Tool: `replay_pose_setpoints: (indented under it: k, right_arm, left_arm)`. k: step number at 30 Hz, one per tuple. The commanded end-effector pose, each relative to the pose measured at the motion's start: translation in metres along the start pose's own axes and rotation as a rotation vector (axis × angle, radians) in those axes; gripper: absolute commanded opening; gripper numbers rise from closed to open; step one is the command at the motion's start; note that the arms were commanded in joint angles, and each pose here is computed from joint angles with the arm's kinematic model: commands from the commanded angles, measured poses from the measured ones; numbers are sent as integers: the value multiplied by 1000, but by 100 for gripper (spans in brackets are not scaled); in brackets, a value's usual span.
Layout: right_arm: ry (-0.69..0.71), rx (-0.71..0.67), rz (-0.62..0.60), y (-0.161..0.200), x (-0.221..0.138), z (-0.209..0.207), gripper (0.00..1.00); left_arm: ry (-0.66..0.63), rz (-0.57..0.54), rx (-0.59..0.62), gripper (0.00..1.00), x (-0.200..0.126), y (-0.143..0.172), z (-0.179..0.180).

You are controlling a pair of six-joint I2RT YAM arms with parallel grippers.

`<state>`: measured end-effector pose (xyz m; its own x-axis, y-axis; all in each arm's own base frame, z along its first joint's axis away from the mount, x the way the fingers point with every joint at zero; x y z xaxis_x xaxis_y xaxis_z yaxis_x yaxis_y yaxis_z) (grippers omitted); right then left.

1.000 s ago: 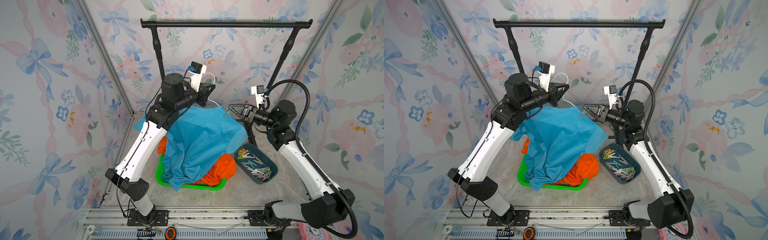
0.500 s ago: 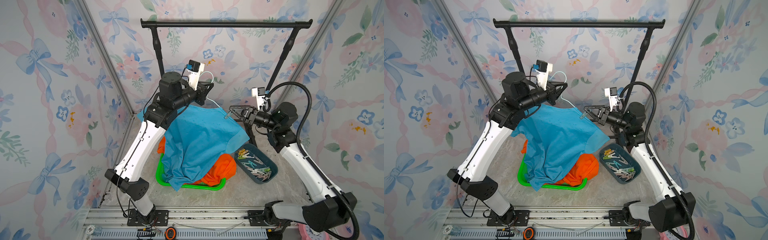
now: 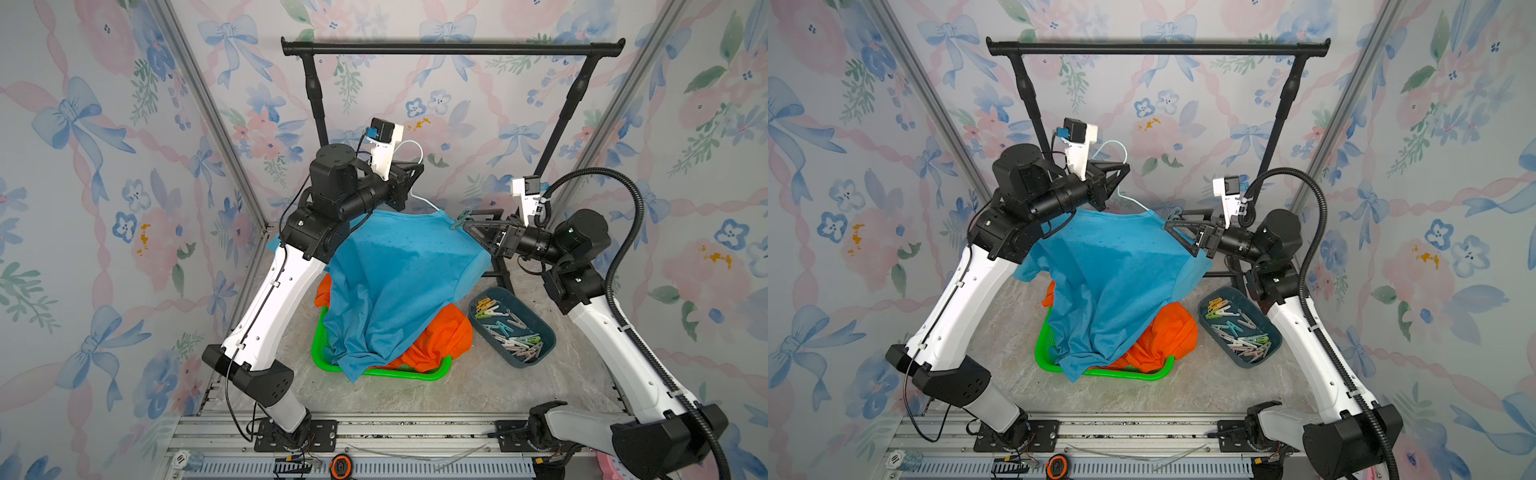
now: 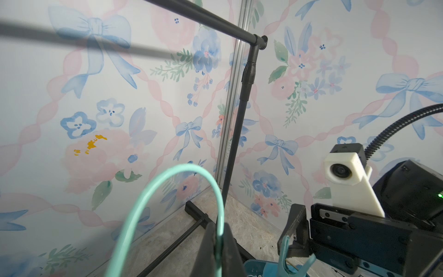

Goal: Use clothespins to secure the t-shirt on both sides of the hanger
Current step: Clamp the T-shirt on the hanger, then place the hanger in the basket.

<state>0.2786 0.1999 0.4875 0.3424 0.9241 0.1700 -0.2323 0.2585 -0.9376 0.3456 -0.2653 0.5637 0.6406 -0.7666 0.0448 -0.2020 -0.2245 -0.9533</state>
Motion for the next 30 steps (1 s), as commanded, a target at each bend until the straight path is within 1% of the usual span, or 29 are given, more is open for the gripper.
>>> replay_pose_setpoints:
  k: [1,4,6,8,10,12,14,15,16,19,21,26,28,30]
  right_arm:
    - [12,-39,-61,-21,-13,15,99]
    - [45,-35,-112,-34,-25,17,99]
    - [83,-27,-140,-38,-35,15,98]
    - [138,-13,-162,-39,-46,9,98]
    - [196,13,-179,-35,-57,1,98]
    - [262,42,-196,-29,-67,-9,98]
    - [365,86,-208,-17,-80,-27,99]
    - [437,109,-198,-7,-87,-37,99]
    - [536,132,-176,6,-97,-50,98]
    - [813,169,-85,49,-131,-82,94]
    - [944,223,-38,77,-153,-100,91]
    - [1121,360,85,146,-185,-130,80]
    - [1202,383,176,176,-199,-140,76]
    - [1252,422,235,202,-209,-149,72]
  left_arm:
    - [17,-159,78,3,-38,-60,-28]
    - [34,-212,84,3,-54,-82,-41]
    - [39,-236,81,3,-62,-90,-46]
    - [34,-229,62,3,-64,-88,-45]
    - [24,-178,23,3,-56,-70,-37]
    - [-7,-107,-32,3,-45,-42,-22]
    - [-36,-36,-95,3,-34,-5,-6]
    - [-43,-16,-126,3,-31,15,2]
    - [-45,-13,-157,2,-29,32,8]
    - [-51,19,-247,2,-20,87,28]
    - [-69,69,-306,2,-12,126,43]
    - [-111,202,-442,2,5,218,75]
    - [-149,238,-480,5,6,251,88]
    - [-178,264,-499,9,3,272,97]
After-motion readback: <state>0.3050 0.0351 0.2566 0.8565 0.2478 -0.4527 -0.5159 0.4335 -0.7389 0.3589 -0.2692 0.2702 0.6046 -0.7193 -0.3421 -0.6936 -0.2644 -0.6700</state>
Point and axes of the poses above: each gripper's point midway between its finger pads, its own x axis out along the fingers, its own z axis along the line the jaws close on, y = z × x, the point moved 2 cm from there along -x, back along the fingers, and after that the axes turned 10 degrees about -x, right-handed, at the moved point
